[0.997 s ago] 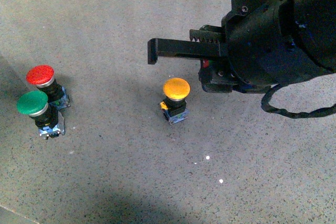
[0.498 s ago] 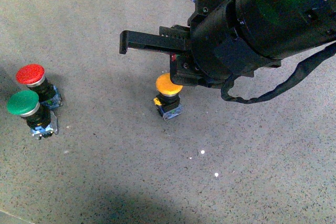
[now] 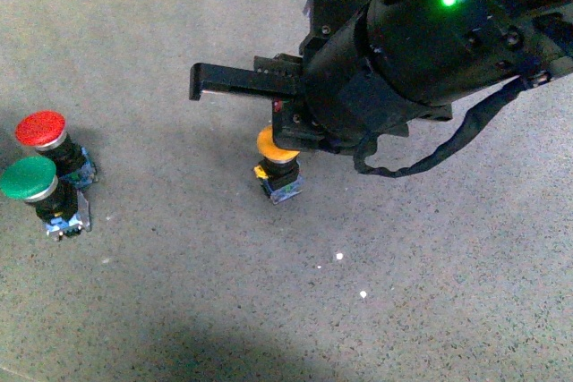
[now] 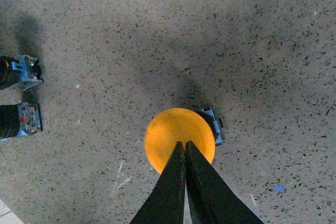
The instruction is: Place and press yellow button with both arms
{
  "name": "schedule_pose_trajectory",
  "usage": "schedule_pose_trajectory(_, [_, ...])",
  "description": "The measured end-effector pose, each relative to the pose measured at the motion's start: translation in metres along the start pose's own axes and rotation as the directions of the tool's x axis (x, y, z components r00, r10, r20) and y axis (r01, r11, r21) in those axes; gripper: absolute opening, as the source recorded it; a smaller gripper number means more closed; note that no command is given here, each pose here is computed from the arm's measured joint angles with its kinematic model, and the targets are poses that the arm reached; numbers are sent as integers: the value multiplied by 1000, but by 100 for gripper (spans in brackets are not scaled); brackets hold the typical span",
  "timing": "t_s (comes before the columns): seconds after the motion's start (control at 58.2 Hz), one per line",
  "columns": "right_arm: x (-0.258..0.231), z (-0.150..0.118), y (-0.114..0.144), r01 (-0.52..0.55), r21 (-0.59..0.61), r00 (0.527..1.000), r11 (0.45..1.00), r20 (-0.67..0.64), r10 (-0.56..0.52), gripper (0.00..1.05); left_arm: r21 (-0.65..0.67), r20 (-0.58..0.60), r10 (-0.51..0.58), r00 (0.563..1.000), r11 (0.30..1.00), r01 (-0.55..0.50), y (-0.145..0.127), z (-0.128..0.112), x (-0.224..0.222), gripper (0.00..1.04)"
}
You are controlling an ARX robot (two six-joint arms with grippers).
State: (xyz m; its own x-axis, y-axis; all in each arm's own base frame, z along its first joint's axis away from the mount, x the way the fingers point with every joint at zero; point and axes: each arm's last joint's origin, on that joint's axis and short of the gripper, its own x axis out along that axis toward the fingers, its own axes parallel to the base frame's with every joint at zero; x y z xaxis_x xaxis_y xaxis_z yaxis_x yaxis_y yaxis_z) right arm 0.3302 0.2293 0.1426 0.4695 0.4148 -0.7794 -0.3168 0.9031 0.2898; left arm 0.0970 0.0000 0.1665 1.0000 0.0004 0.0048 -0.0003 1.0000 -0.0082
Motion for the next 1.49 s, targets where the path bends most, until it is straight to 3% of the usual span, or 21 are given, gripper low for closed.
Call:
schedule_pose_trajectory(0.67, [8, -2, -1, 16, 23, 999, 1000, -52, -15, 1, 0, 0, 0, 1000, 1000, 0, 0, 0, 0, 1])
schedule_pose_trajectory(0.876, [4, 4, -2, -1, 49, 1000, 999, -2, 1, 1, 0, 0, 0, 1000, 1000, 0, 0, 0, 0, 1])
schedule_pose_trajectory(1.031, [-26, 18, -7, -84, 139, 989, 987, 130, 66, 1, 0, 0, 0, 1000, 1000, 0, 0, 0, 0, 1])
schedule_pose_trajectory(1.134, [-72, 36, -14, -162, 194, 951, 968, 292, 101, 1, 0, 0, 0, 1000, 1000, 0, 0, 0, 0, 1])
schedule_pose_trajectory(1.22, [-102, 38, -32, -126, 229, 923, 965, 384, 29, 1, 0, 0, 0, 1000, 1000, 0, 0, 0, 0, 1])
schedule_pose_trajectory(1.323, [-125, 27, -60, -20, 257, 891, 966, 443, -99, 27, 0, 0, 0, 1000, 1000, 0, 0, 0, 0, 1])
schedule_pose_trajectory(1.409, [-137, 22, -67, 21, 239, 873, 971, 468, -135, 44, 0, 0, 0, 1000, 1000, 0, 0, 0, 0, 1])
schedule_pose_trajectory(1.443, [-138, 21, -68, 61, 216, 828, 974, 534, -171, 42, 0, 0, 0, 1000, 1000, 0, 0, 0, 0, 1])
schedule_pose_trajectory(1.46, [-140, 19, -71, 144, 201, 744, 969, 623, -240, 37, 0, 0, 0, 1000, 1000, 0, 0, 0, 0, 1])
schedule_pose_trajectory(1.495, [-144, 8, -77, 242, 183, 622, 953, 725, -297, 28, 0, 0, -2, 1000, 1000, 2, 0, 0, 0, 1])
